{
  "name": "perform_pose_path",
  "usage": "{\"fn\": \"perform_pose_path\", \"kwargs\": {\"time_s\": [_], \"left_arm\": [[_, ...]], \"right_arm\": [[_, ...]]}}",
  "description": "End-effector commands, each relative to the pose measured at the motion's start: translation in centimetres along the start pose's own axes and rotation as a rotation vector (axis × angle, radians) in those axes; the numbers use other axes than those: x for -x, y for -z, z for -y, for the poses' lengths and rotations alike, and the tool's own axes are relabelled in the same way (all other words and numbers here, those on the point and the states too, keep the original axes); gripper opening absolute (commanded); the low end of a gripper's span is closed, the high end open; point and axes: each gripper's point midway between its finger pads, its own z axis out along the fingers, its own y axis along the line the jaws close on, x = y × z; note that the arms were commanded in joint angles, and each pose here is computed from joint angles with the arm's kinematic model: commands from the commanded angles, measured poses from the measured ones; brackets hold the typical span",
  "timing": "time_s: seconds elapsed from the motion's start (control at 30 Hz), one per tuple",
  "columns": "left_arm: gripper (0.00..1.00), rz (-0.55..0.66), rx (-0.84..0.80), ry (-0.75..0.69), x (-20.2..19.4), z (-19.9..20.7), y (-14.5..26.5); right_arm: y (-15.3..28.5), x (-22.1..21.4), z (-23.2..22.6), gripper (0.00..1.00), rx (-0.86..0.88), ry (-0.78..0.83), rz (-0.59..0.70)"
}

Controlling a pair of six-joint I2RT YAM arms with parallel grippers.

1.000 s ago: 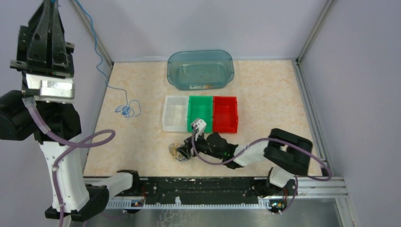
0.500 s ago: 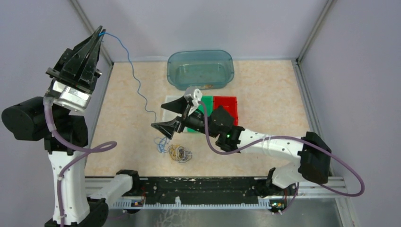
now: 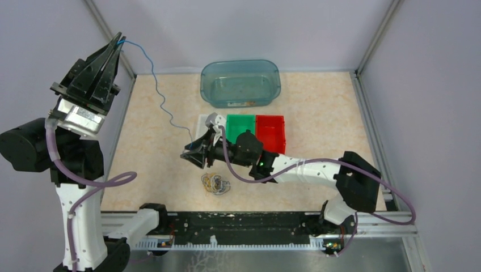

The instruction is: Untangle the cables

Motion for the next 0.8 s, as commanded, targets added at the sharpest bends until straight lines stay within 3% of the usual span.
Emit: {"fn": "perform_pose_path", "kwargs": {"time_s": [0.0, 0.23, 0.33, 0.43, 0.47, 0.53, 0.57, 0.63, 0.77], "left_arm": [[0.00, 0.016, 0.070, -0.068, 1.1, -2.2, -0.4], [0.00, -0.057, 0.119, -0.050, -0.9, -2.4, 0.3], [0.00, -0.078, 0.070, 0.019, -1.8, -0.6, 0.8], [0.00, -0.098, 0.041, 0.081, -2.2, 0.5, 1.1], [0.00, -0.106, 0.039, 0.102, -2.4, 0.7, 1.2], [0.00, -0.125, 0.035, 0.144, -2.7, 1.2, 1.5], [0.00, -0.132, 0.030, 0.161, -2.9, 1.5, 1.6], [0.00, -0.138, 0.025, 0.186, -3.0, 1.7, 1.7], [0.00, -0.135, 0.022, 0.217, -2.7, 1.8, 1.6]], "right_arm": [[0.8, -2.0, -0.7, 0.38, 0.034, -0.084, 0.017], [2.5, -2.8, 0.0, 0.14, -0.008, -0.128, 0.049], [2.5, -2.0, 0.0, 0.24, -0.012, -0.098, 0.051], [2.5, -0.9, -0.2, 0.17, -0.012, -0.073, 0.066], [2.4, -0.7, -0.2, 0.21, -0.014, -0.066, 0.068], [2.2, -0.3, -0.2, 0.57, -0.017, -0.051, 0.062], [2.1, 0.0, -0.1, 0.68, -0.019, -0.037, 0.060], [2.2, 0.5, 0.0, 0.78, -0.028, -0.011, 0.065], [2.2, 1.4, 0.3, 0.81, -0.048, 0.040, 0.066]]}}
